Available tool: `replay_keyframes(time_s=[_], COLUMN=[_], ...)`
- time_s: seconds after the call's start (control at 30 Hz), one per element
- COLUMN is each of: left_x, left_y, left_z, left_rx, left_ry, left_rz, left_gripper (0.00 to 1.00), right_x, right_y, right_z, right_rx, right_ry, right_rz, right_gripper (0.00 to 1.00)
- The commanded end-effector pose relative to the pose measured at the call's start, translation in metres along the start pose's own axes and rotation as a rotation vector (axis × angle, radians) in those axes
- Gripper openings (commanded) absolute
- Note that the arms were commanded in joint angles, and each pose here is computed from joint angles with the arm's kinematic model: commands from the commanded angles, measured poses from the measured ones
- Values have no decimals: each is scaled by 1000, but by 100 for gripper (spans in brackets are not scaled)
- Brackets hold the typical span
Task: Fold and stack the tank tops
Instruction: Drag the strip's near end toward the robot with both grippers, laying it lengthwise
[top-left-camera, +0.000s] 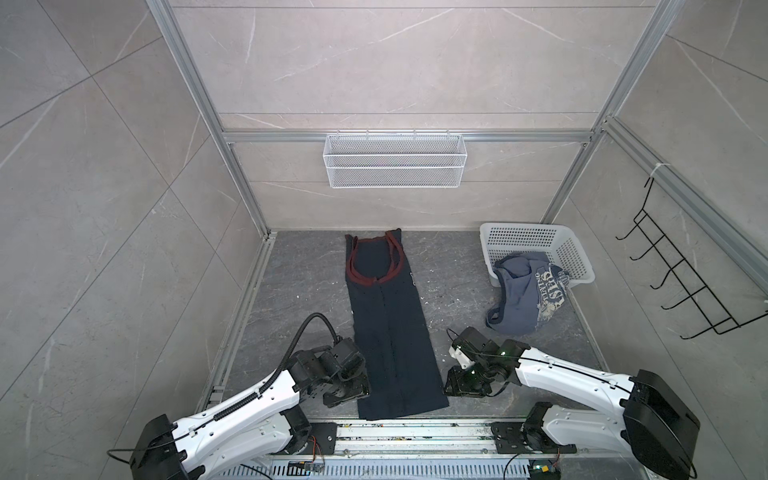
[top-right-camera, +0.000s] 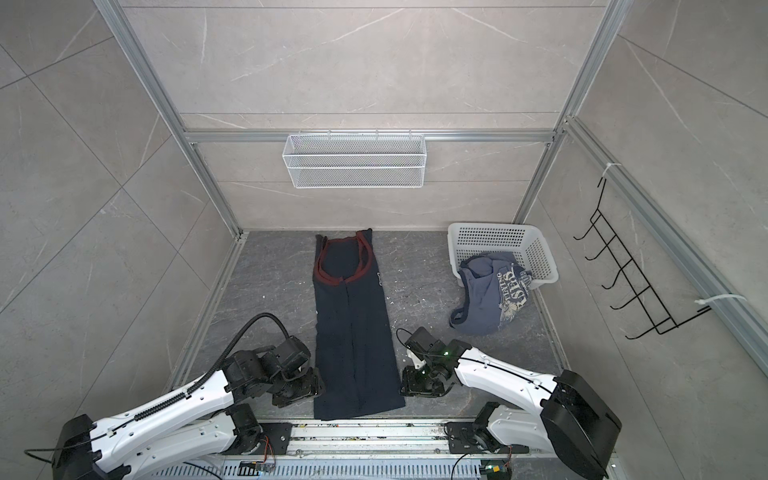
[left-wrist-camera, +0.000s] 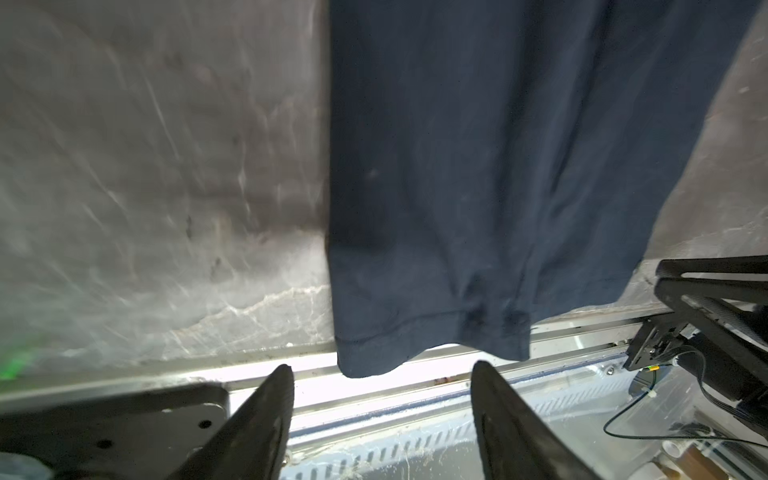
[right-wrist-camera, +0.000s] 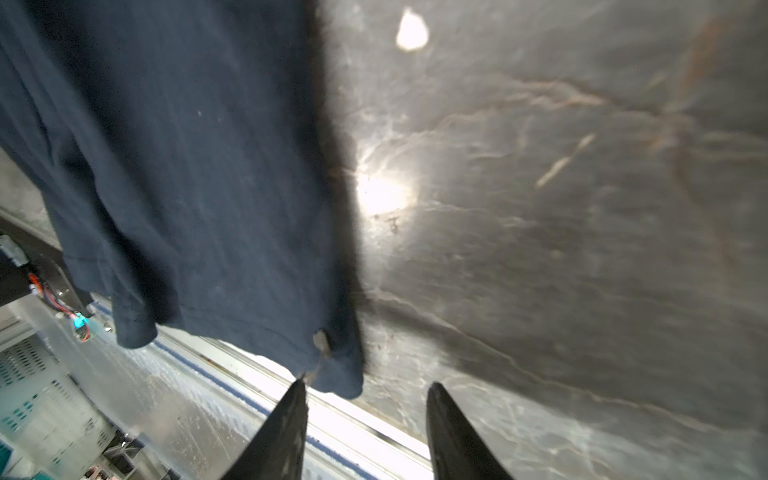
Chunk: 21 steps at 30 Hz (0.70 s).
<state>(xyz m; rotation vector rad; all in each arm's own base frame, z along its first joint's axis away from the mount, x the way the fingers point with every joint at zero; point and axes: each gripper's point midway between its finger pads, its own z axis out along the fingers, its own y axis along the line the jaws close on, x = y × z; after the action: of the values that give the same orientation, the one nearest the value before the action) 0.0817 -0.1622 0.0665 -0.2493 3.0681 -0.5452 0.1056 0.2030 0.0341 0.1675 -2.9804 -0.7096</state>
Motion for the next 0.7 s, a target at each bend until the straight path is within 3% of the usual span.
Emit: replay_keyframes(time_s=[0.0,0.27,0.67], left_x=[17,25,37], left_y=[2,1,1], left_z=[5,31,52], left_rx=[-15,20,-37], left_ry=[66,113,167], left_rz=[-73,-102,-79], left_gripper=[67,58,46], right_x=[7,13,14], right_y=[7,10,15], right_z=[8,22,24], right_rx=[-59,-50,-41], right_ry=[34,68,74], right_rz=[18,17,6], right_gripper=[47,40,21])
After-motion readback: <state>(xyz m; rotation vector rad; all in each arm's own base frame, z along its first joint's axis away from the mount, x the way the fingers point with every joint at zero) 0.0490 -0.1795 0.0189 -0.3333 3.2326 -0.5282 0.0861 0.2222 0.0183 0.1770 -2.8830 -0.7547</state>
